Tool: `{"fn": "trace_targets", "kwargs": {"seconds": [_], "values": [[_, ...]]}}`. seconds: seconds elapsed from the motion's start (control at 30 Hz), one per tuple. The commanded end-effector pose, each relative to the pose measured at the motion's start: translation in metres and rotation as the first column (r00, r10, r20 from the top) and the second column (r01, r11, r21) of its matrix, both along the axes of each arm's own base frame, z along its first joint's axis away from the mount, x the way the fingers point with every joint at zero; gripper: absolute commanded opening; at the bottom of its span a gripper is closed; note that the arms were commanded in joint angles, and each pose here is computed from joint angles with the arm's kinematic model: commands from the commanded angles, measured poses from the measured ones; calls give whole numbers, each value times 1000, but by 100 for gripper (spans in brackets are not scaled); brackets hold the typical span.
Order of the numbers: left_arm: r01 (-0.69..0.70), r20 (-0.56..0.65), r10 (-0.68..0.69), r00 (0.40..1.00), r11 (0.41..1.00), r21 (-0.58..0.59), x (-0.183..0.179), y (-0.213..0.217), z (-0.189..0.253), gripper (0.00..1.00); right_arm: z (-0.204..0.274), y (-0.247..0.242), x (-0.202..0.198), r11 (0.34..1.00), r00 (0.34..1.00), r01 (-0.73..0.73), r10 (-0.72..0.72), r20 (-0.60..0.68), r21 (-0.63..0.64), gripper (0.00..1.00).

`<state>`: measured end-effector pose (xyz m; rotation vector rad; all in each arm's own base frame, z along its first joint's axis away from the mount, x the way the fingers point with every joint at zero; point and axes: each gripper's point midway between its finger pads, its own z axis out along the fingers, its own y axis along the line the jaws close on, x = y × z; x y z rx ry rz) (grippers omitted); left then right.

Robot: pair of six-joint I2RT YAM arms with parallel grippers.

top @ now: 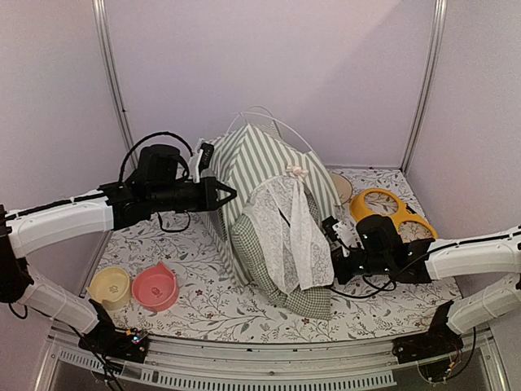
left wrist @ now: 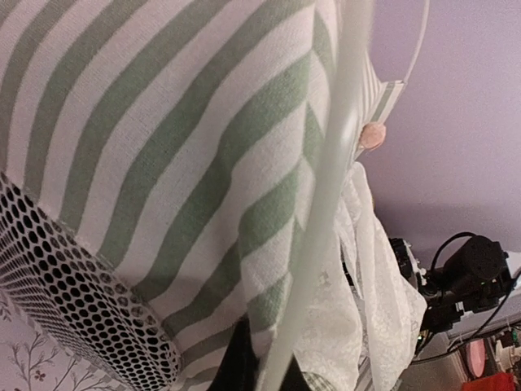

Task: Set up the pet tent
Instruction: Place the cushion in the tent.

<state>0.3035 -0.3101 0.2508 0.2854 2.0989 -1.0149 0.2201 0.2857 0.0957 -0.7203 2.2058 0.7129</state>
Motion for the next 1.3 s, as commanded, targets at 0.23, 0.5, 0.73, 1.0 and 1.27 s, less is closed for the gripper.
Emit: {"fn": "trace_targets", "kwargs": {"seconds": [0.23, 0.5, 0.73, 1.0, 1.27], "values": [[7, -138, 1, 990, 999, 52, -5, -2, -33, 0, -41, 3, -53, 1000, 971, -27, 30, -238, 15, 98], [111, -117, -98, 988, 987, 115, -13, -7, -36, 0, -16, 26, -24, 998, 981, 37, -25, -193, 58, 27], [296, -132, -280, 951, 948, 121, -37, -20, -40, 0, 94, 42, 59, 965, 982, 173, -184, 39, 198, 0], [488, -100, -483, 870, 872, 41, -70, -33, -21, 0, 107, 8, 151, 833, 791, 526, -553, 262, 171, 0], [502, -59, -502, 863, 865, -8, -71, -33, 1, 0, 25, 15, 162, 814, 789, 578, -577, 208, 66, 2]]}}
